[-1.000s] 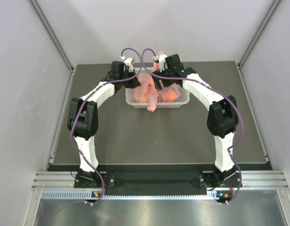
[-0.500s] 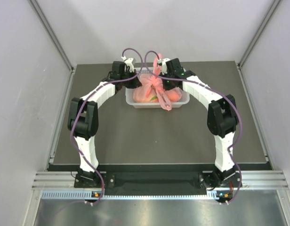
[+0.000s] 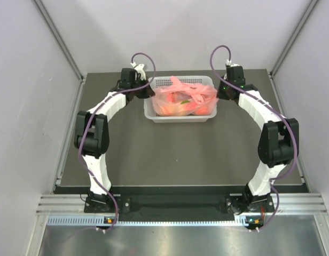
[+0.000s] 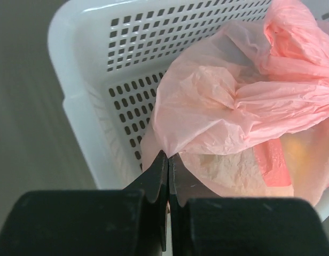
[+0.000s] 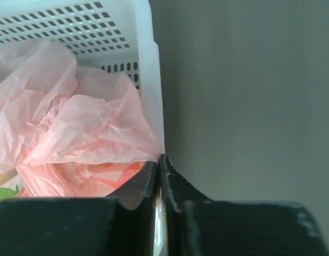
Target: Untie the knot of the plastic bag and take out the fruit
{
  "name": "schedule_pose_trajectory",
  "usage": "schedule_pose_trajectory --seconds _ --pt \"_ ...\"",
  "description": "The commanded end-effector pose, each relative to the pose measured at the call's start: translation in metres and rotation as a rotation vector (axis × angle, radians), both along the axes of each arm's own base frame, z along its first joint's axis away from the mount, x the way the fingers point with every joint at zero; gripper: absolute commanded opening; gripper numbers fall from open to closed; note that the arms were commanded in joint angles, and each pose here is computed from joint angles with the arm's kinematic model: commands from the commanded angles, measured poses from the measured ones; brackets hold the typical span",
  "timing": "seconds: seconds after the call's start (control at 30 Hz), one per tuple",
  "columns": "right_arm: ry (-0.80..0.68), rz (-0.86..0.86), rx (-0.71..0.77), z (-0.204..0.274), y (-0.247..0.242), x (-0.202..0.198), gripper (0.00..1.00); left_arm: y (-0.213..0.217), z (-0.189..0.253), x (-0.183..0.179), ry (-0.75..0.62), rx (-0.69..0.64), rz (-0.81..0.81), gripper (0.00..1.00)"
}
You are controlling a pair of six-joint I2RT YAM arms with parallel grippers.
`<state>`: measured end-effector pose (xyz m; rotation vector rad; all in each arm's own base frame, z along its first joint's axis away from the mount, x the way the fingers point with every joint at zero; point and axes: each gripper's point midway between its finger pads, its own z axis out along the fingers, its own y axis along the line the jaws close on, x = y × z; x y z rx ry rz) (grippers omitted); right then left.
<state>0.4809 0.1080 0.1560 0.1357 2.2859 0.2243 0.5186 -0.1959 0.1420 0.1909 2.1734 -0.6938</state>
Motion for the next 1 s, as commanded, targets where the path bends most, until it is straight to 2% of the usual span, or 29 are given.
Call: schedule_pose_trajectory --seconds 0.0,0.03,0.1,0.13,0.2,0.23,0.43,0.67,0.9,0.97 --pt "-0.131 -0.013 0.032 0.046 -0.003 0.004 0.09 0.015 0.047 0.009 -0.123 0.001 0.036 0.00" --pt "-0.134 0.062 0.060 0.049 0.010 0.001 0.24 0.013 0.048 0.008 -0.123 -0.003 0.030 0.00" --pt "-0.161 0.161 0.026 0.060 0.026 -0.005 0.37 0.012 0.048 0.008 -0.121 -0.016 0.026 0.00" --pt "-0.166 0.197 0.013 0.065 0.033 -0.008 0.53 0.009 0.049 0.006 -0.119 -0.027 0.012 0.00" --pt "-0.189 0.265 -0.019 0.074 0.049 -0.016 0.64 0.006 0.049 0.005 -0.113 -0.047 0.001 0.00" --pt "-0.191 0.276 -0.019 0.078 0.052 -0.019 0.73 0.002 0.050 0.003 -0.111 -0.057 -0.016 0.00" --pt "-0.248 0.310 -0.035 0.106 0.085 -0.031 0.90 -0.006 0.056 -0.003 -0.113 -0.079 -0.039 0.00" --pt "-0.275 0.291 -0.254 0.107 0.116 -0.011 0.95 -0.013 0.058 -0.006 -0.102 -0.102 -0.054 0.00" --pt "-0.168 0.265 -0.367 0.066 0.115 0.009 0.88 -0.013 0.061 -0.009 -0.107 -0.101 -0.053 0.00" --pt "-0.147 0.242 -0.386 0.057 0.111 0.010 0.84 -0.013 0.061 -0.010 -0.107 -0.101 -0.053 0.00"
